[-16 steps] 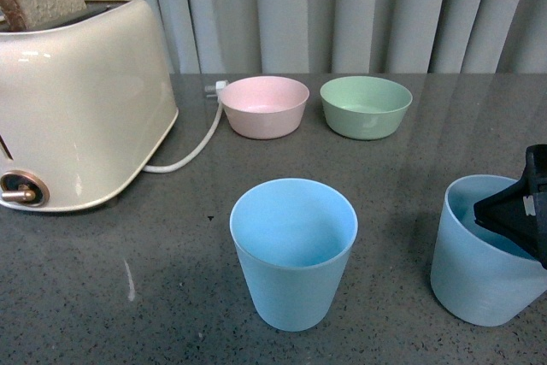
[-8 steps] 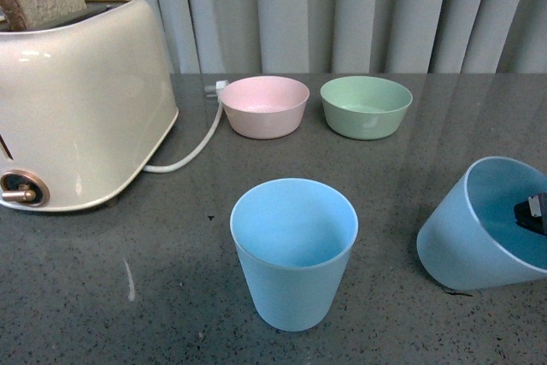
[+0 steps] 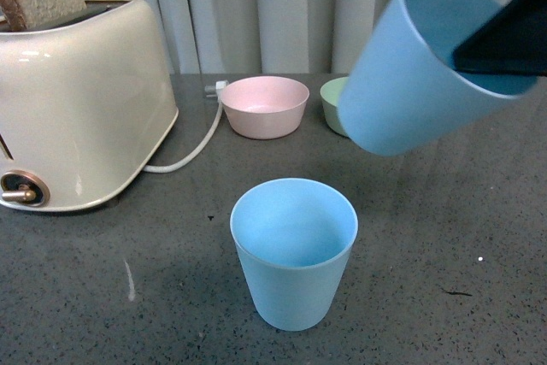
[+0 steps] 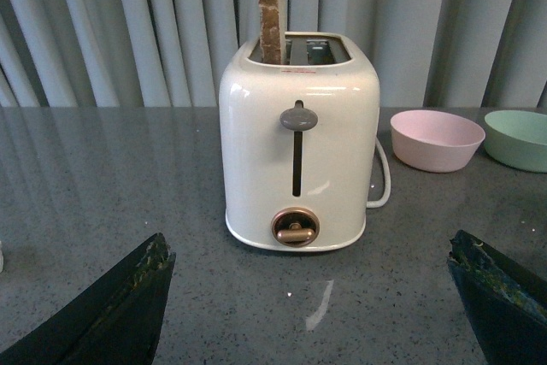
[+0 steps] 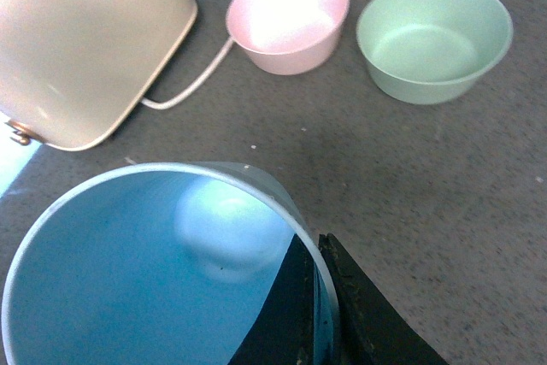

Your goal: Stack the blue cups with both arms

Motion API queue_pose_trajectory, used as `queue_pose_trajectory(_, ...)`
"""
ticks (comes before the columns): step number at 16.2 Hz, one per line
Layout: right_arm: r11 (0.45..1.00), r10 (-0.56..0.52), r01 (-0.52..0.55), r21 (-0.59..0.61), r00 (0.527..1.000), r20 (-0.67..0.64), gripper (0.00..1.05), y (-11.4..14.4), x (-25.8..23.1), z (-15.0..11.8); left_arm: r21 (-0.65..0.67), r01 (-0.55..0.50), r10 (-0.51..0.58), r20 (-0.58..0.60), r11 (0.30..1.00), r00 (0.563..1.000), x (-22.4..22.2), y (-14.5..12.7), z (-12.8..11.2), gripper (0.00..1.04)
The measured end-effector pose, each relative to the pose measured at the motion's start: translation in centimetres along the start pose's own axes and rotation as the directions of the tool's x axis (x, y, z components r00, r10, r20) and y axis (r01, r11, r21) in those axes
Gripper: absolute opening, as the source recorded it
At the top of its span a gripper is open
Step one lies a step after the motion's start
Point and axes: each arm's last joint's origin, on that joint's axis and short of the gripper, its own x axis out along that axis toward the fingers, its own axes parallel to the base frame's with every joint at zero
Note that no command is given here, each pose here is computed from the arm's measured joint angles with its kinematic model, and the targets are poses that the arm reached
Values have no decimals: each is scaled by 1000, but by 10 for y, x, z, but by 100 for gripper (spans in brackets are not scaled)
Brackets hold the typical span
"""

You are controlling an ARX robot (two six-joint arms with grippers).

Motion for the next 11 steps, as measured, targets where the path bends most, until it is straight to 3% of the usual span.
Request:
queue_pose_trajectory(4,997,59,-61,-45,997,-54,2,20,24,1,0,0,0,0,1000,1000,0,0,0,98)
queue_pose_trajectory(11,989,102,-111,-94,990,-99,2,25,34,-2,0,0,0,0,1000,1000,0,0,0,98)
